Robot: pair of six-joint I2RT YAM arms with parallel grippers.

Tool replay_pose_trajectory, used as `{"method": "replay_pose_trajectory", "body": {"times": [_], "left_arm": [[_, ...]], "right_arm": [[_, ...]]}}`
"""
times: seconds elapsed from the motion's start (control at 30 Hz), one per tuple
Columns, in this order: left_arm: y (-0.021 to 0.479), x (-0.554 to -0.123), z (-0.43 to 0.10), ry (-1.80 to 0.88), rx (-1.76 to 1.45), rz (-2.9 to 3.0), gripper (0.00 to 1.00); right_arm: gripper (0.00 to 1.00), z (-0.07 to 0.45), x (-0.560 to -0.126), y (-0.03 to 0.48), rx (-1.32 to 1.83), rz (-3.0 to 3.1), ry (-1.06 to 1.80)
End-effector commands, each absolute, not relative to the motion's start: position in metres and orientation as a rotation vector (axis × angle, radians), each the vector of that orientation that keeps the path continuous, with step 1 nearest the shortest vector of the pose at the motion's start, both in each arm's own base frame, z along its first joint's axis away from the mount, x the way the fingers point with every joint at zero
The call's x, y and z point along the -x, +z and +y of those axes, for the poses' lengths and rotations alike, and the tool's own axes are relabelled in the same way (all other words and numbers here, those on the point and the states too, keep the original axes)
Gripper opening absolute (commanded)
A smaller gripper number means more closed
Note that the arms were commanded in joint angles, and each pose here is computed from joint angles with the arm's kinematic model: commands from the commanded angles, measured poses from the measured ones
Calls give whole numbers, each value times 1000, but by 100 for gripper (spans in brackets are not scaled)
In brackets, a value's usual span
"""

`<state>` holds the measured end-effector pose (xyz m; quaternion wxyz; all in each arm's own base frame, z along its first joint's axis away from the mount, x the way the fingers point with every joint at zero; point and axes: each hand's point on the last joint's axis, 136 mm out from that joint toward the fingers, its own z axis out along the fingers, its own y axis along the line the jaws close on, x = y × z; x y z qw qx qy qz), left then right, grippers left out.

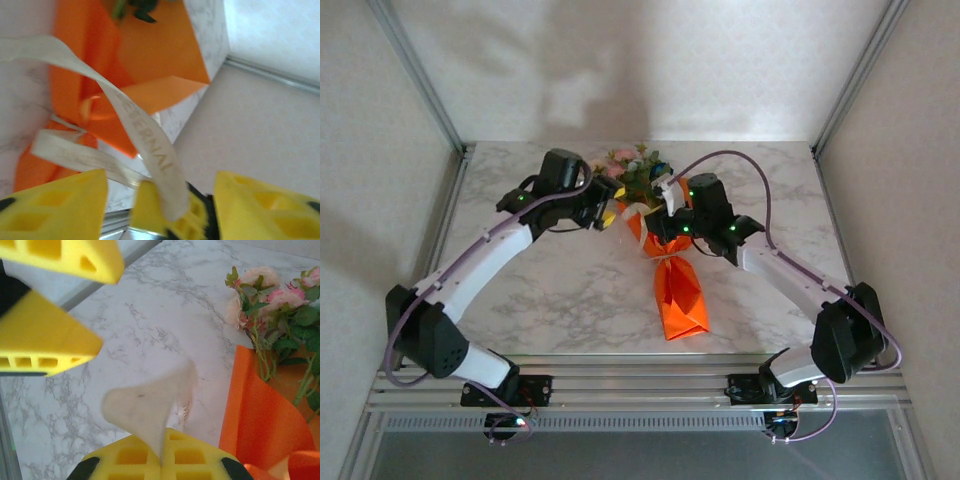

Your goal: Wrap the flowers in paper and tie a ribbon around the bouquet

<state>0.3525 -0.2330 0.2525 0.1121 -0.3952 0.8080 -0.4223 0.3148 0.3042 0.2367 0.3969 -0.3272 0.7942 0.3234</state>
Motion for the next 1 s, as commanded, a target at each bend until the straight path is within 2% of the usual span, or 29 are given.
{"method": "replay_pose_trajectory", "body": {"times": [0.0, 0.1, 0.27, 0.47, 0.7, 0.97], "left_arm": [[232, -337, -219, -1170, 1274, 2371, 68], [243, -333, -233, -1270, 1307, 2313, 77], [249, -323, -289, -1536, 1414, 2289, 78], [249, -309, -313, -1570, 1561, 2294, 79], [245, -308, -313, -1582, 1699, 2230, 80], [251, -315, -317, -1546, 1637, 2250, 81]], "right_arm": [[0, 294, -303, 242, 858, 2044, 766], [0, 291, -299, 245, 875, 2048, 756], [0, 289, -296, 244, 908, 2033, 744], [0, 290, -292, 246, 952, 1963, 742], [0, 292, -282, 249, 1015, 1913, 758], [0, 297, -278, 243, 1010, 1934, 790]]}}
